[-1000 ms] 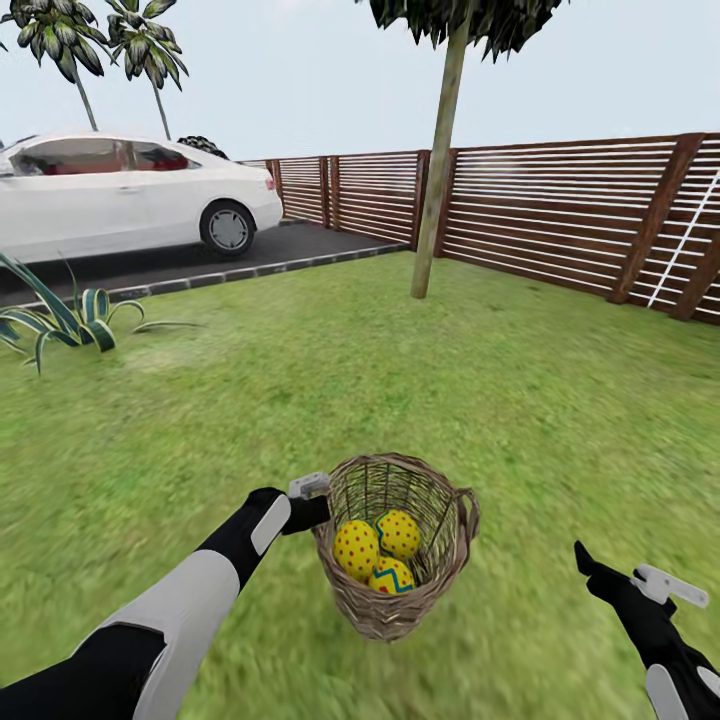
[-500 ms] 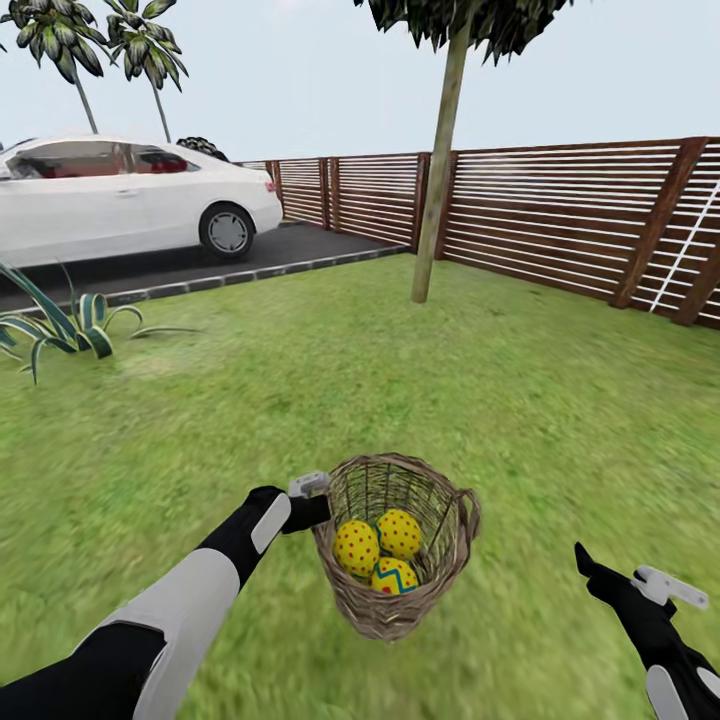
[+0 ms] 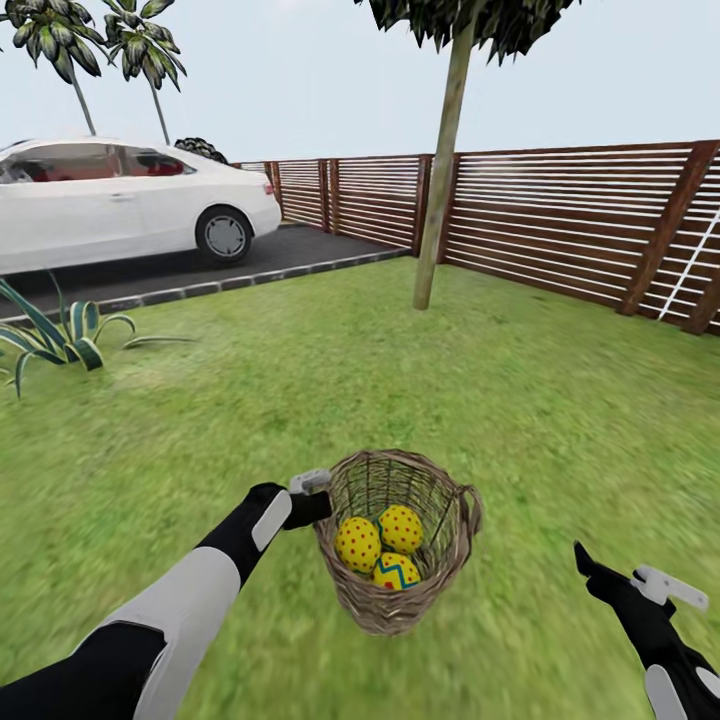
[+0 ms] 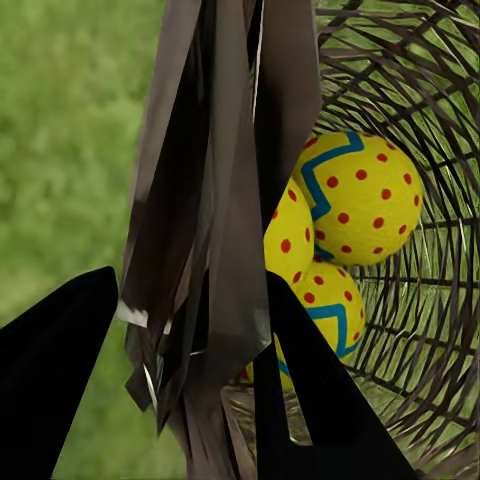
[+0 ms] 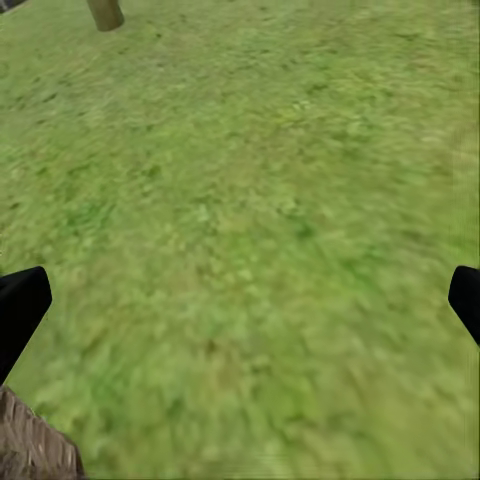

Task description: Take the three Easter eggs out of the wicker basket on the lawn in the garden, then place them on the lawn next to a single tree (choose any tree) so that all three eggs are next to the same tree and none are left in the basket.

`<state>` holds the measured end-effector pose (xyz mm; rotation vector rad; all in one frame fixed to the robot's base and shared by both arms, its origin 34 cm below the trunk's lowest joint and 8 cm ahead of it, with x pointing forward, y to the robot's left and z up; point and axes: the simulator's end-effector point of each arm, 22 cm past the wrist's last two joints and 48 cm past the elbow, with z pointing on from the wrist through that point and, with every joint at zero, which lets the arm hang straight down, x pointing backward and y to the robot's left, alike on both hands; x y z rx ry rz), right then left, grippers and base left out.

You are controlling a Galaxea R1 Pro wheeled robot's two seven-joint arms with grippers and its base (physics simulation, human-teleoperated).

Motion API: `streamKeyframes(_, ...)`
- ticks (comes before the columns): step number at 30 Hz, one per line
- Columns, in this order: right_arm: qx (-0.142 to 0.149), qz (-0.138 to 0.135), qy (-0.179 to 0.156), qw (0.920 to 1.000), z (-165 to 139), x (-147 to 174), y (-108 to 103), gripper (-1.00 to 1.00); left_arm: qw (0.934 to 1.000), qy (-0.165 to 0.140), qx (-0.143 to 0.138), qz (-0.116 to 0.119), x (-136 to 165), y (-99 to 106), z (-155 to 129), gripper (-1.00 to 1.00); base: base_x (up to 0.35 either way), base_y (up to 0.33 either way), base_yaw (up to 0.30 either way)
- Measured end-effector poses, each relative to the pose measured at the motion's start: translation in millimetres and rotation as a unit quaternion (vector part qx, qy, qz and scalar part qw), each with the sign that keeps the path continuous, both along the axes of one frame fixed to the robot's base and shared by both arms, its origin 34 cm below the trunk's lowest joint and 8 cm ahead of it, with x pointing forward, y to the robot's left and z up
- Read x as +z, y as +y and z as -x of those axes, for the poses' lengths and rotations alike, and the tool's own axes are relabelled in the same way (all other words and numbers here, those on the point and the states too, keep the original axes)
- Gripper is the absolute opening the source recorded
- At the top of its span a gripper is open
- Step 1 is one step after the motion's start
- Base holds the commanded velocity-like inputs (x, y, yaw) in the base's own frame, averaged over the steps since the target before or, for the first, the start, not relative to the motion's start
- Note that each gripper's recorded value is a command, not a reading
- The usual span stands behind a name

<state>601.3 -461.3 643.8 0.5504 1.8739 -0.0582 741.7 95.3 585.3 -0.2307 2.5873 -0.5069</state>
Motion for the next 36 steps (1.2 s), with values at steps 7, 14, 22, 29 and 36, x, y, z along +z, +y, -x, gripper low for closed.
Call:
streamKeyframes(7, -0.002, -0.006, 0.000, 1.0000, -2, 11, 5, 1.00, 1.0000, -0.007, -0.002, -0.002, 18, 0, -6, -1.00, 0.329, 0.000, -0.024)
streamKeyframes(14, -0.004, -0.006, 0.000, 1.0000, -3, 25, 4, 1.00, 1.0000, -0.007, -0.003, -0.003, 32, -1, -7, -1.00, 0.329, 0.000, -0.109)
streamKeyframes(22, -0.005, -0.005, -0.002, 1.0000, -5, 42, 4, 1.00, 1.0000, -0.010, -0.002, 0.000, 51, -2, -10, -1.00, 0.329, 0.000, -0.269)
streamKeyframes(29, -0.005, -0.005, -0.001, 1.0000, -6, 55, 3, 1.00, 0.9999, -0.010, -0.002, 0.000, 65, -3, -11, -1.00, 0.329, 0.000, -0.025)
streamKeyframes(36, -0.004, -0.007, -0.001, 1.0000, -7, 67, 4, 1.00, 0.9999, -0.010, -0.003, 0.002, 78, -4, -12, -1.00, 0.329, 0.000, 0.000)
